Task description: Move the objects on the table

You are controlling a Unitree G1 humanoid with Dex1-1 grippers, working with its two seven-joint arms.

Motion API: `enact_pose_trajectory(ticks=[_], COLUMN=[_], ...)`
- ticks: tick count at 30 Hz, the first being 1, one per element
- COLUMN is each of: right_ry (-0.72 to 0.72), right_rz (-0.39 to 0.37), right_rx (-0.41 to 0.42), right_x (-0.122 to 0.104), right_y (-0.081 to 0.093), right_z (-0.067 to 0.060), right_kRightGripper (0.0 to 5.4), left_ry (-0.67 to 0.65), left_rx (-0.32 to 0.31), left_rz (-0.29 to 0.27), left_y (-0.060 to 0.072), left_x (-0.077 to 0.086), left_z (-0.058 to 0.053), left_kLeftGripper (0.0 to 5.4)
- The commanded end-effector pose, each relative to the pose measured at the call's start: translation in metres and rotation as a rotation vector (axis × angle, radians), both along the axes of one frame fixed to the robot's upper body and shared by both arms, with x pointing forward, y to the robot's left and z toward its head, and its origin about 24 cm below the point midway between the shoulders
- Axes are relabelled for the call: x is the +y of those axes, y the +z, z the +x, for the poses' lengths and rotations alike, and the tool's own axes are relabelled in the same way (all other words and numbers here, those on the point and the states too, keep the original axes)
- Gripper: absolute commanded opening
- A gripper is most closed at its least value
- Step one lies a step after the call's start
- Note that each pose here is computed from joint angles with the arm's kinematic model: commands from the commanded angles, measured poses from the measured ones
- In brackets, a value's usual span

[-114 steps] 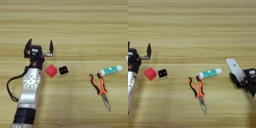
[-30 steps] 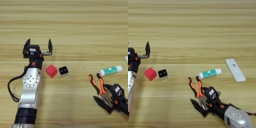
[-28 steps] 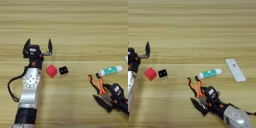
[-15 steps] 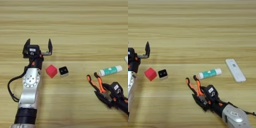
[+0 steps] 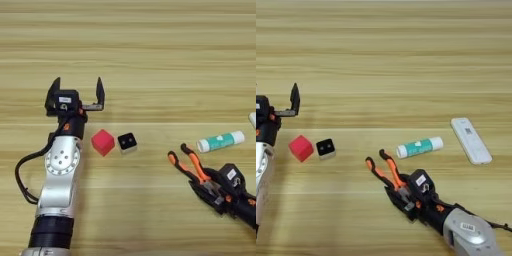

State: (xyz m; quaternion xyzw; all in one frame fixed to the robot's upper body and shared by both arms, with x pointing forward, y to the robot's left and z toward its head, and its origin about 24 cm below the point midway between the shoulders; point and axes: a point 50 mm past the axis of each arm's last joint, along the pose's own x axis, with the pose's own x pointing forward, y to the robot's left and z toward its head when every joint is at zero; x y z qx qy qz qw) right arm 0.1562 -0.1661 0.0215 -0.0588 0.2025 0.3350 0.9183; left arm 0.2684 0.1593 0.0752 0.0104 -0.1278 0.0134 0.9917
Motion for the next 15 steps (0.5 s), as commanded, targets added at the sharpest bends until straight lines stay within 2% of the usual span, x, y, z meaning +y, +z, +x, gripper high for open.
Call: enact_pose_trajectory(ticks=[1, 15], right_ry=[-0.019, 0.009], right_rz=[-0.042, -0.039], right_rx=[0.057, -0.012], right_x=[-0.007, -0.009], right_y=[-0.008, 0.01], right_z=[-0.004, 0.004], right_kRightGripper=[2.33, 2.33], left_ry=[-0.005, -0.019], left_rx=[-0.004, -0.004], left_rz=[-0.005, -0.006], left_y=[0.001, 0.001], left_x=[0.0, -0.002], left_z=[0.001, 0.001], left_kLeftGripper=[5.4, 5.4])
